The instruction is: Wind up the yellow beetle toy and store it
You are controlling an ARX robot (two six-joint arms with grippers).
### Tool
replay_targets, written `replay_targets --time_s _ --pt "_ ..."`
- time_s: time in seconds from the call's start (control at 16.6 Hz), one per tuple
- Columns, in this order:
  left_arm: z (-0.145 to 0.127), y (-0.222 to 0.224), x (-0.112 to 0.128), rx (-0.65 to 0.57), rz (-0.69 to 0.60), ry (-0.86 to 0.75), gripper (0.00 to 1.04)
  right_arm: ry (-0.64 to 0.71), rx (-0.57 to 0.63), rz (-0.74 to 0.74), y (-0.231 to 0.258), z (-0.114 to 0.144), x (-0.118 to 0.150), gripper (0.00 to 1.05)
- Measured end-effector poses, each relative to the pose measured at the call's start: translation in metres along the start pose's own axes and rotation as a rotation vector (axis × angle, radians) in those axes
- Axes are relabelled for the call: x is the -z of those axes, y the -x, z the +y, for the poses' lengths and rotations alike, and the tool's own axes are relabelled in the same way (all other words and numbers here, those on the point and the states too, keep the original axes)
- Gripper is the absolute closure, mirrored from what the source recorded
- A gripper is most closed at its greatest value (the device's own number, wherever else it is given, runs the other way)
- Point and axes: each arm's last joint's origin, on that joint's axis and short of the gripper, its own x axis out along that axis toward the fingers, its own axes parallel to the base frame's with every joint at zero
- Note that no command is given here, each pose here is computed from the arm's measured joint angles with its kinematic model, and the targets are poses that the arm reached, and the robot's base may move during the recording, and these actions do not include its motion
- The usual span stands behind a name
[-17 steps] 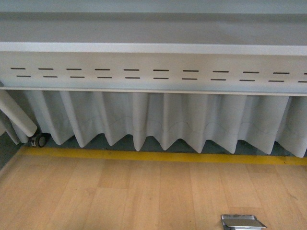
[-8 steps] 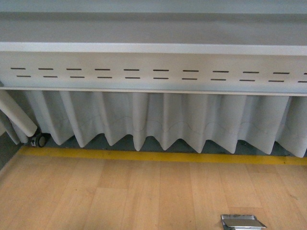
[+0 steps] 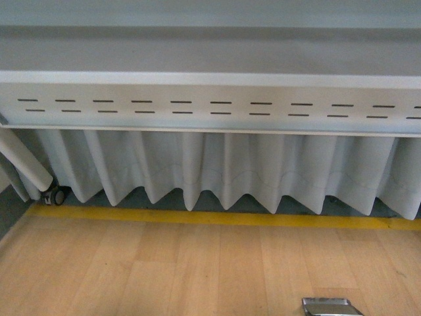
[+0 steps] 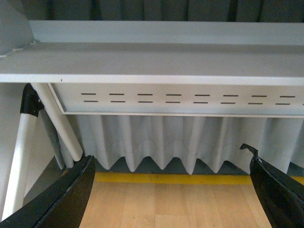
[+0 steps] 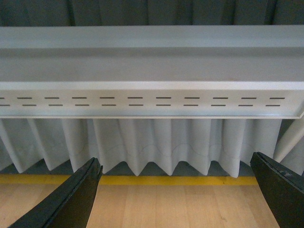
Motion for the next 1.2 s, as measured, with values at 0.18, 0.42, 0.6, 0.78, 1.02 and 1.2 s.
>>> replay_targets --time_s 0.18,0.42,0.6,0.78,1.02,1.2 --pt "0.0 0.0 -0.0003 0.0 -0.003 0.0 0.07 0.0 0.001 -0.001 0.0 0.0 -0.0001 0.07" --pt "0.0 0.0 -0.0003 -0.001 -0.003 0.0 0.07 0.0 0.0 -0.002 0.0 0.0 -0.0002 0.07" --pt "0.0 0.0 -0.0003 0.0 -0.003 0.0 0.07 0.0 0.0 -0.002 0.0 0.0 -0.0002 0.07" --pt "0.0 0.0 -0.0003 0.0 -0.003 0.0 0.07 0.0 0.0 -0.002 0.0 0.0 -0.0002 0.07" --pt "0.0 0.0 -0.0003 0.0 -0.003 0.0 0.07 0.0 0.0 -0.002 0.0 0.0 -0.0002 0.07" --pt "0.0 0.0 -0.0003 0.0 -0.003 0.001 0.07 -0.003 0.0 -0.002 0.0 0.0 -0.0002 0.07"
